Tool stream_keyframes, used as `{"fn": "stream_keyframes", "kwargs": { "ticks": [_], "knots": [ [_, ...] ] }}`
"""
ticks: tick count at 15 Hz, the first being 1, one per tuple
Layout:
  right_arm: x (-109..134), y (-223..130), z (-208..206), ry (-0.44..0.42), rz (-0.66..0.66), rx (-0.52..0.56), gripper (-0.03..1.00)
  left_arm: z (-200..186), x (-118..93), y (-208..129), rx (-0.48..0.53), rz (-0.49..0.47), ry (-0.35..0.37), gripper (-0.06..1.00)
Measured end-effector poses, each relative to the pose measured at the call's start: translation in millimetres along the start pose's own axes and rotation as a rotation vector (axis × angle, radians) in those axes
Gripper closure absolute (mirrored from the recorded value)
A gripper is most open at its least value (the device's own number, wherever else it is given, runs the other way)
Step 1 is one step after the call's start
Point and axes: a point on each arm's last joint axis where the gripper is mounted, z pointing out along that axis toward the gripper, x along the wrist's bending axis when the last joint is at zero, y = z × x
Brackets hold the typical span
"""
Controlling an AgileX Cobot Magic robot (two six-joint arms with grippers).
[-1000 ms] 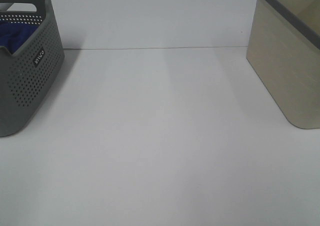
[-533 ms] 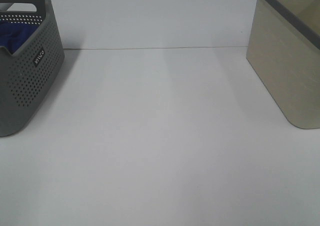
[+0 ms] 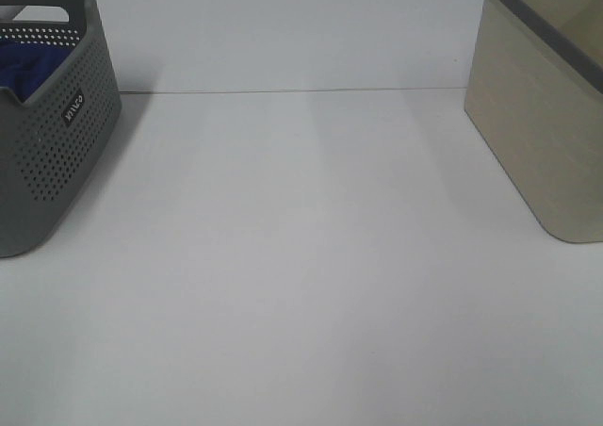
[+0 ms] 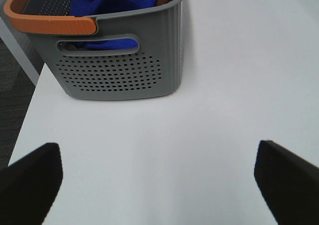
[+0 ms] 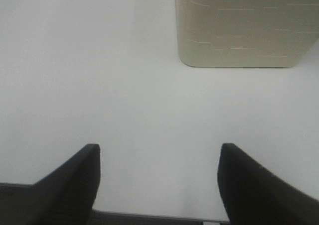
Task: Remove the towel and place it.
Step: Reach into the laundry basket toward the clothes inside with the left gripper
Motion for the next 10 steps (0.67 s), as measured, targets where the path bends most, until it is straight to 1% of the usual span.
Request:
{"fn": "stream_keyframes", "kwargs": {
  "ticks": [10],
  "knots": [
    [0.0,0.0,0.0,0.0,0.0,0.0,0.3,0.0,0.0,0.0,0.0,0.0,0.0,-0.05]
  ]
}}
